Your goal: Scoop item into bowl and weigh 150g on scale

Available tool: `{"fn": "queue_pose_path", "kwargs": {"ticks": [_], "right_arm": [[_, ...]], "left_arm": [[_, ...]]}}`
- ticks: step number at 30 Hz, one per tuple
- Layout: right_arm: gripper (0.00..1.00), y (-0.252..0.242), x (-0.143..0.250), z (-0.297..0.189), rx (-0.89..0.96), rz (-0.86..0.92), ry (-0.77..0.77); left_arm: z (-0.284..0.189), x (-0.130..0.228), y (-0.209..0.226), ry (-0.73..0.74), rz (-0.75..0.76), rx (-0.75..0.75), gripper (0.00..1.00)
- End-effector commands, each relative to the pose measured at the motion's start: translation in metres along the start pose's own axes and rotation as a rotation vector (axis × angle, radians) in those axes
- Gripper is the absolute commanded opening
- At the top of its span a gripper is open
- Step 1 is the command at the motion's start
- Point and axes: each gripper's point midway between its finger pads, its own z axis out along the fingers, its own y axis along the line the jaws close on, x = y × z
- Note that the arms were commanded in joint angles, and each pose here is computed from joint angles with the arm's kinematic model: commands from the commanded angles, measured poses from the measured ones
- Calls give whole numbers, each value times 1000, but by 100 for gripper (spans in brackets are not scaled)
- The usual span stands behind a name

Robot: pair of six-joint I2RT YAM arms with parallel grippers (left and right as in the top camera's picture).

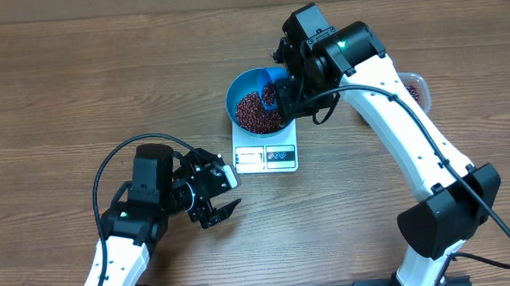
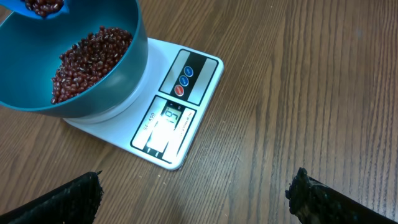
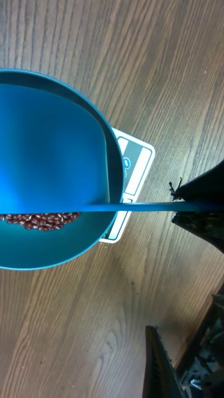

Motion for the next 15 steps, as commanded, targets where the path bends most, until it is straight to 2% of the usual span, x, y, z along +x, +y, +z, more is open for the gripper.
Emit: {"fn": "queue_pose_path", "kwargs": {"ticks": [1,15], "right_arm": [[4,4,-7,-21,1,-7,-68],[4,2,-11,-22,10,18,-86]], "left_arm": [[1,1,-2,-4,9,15,99],[1,1,-2,-5,10,15,100]]}}
